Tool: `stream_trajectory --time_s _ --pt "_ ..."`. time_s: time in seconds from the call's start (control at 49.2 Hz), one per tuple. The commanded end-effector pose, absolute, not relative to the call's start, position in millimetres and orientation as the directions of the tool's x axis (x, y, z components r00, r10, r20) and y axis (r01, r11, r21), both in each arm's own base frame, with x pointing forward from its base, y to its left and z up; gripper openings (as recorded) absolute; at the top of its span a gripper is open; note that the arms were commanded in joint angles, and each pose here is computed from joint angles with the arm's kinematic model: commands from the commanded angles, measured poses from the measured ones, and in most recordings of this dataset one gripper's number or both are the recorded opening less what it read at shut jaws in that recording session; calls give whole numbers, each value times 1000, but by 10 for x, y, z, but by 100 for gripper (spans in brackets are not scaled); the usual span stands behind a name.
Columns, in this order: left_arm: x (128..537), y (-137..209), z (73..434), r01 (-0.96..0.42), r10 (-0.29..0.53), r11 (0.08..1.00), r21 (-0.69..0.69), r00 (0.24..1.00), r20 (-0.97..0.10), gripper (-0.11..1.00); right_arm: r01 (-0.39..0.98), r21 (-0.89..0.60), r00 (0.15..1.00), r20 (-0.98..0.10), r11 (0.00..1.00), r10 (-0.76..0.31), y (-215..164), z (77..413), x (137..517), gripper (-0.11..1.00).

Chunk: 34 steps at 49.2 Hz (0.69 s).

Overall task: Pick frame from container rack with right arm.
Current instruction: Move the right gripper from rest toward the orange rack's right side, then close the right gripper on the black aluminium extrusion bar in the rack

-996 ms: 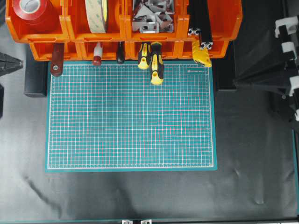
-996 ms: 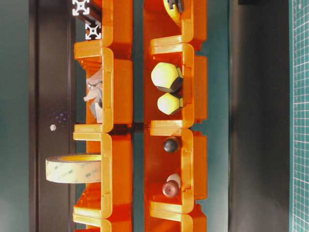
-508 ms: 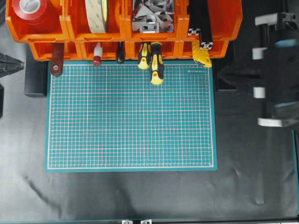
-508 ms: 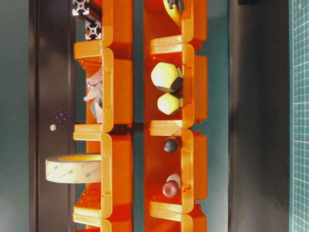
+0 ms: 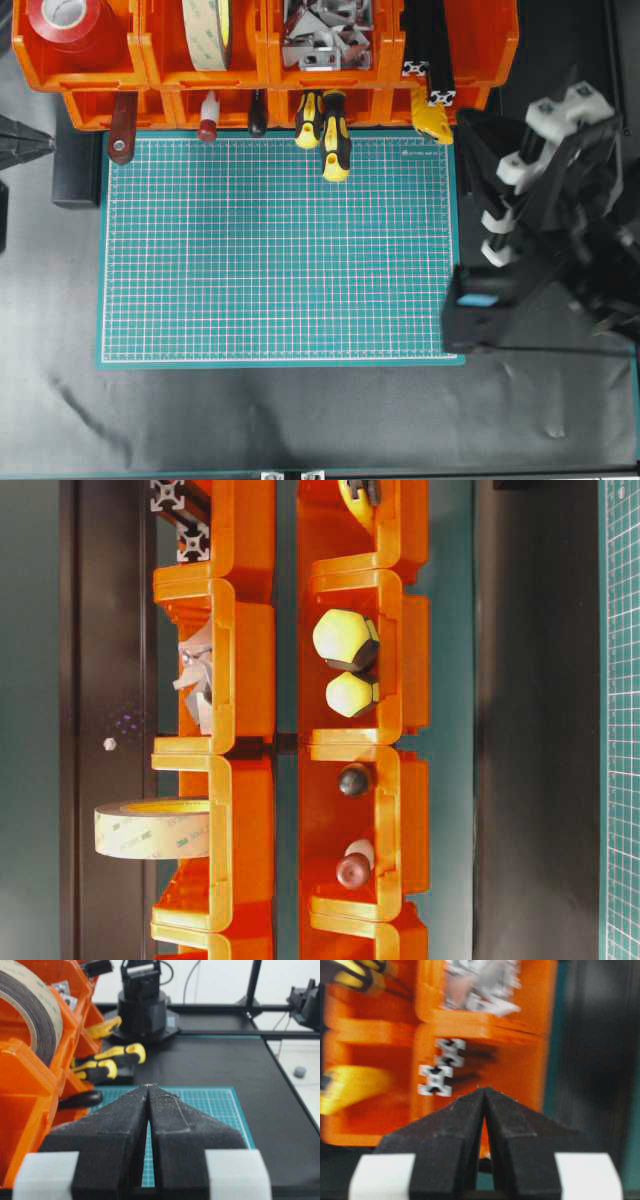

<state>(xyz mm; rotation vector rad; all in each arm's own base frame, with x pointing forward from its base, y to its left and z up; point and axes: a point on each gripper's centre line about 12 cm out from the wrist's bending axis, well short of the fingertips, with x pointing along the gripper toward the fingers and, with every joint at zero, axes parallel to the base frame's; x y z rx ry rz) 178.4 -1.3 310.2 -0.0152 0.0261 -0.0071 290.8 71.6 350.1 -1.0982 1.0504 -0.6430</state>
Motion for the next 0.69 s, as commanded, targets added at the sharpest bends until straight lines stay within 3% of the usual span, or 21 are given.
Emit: stream_trajectory --time_s 0.0,0.264,0.366,0.488,0.671 --pt "1808 -16 3185 8 -9 1000 -14 1000 -15 0 -51 -957 364 -284 286 -887 745 3547 2880 0" --pt "1808 -16 3142 8 -9 1000 -14 1000 -29 0 -81 -961 361 -276 265 -891 793 3441 2924 1" --pt "1808 -16 3135 8 -9 1000 -14 999 -31 0 -83 -961 360 -275 263 -891 797 3432 2930 7" --pt "1808 -16 3129 8 -9 1000 -15 999 -32 0 -83 -962 359 -272 260 -893 807 3402 2936 26" --pt "1807 -16 3116 8 -9 1000 -15 999 -35 0 -105 -965 349 -263 241 -900 797 3290 2937 74"
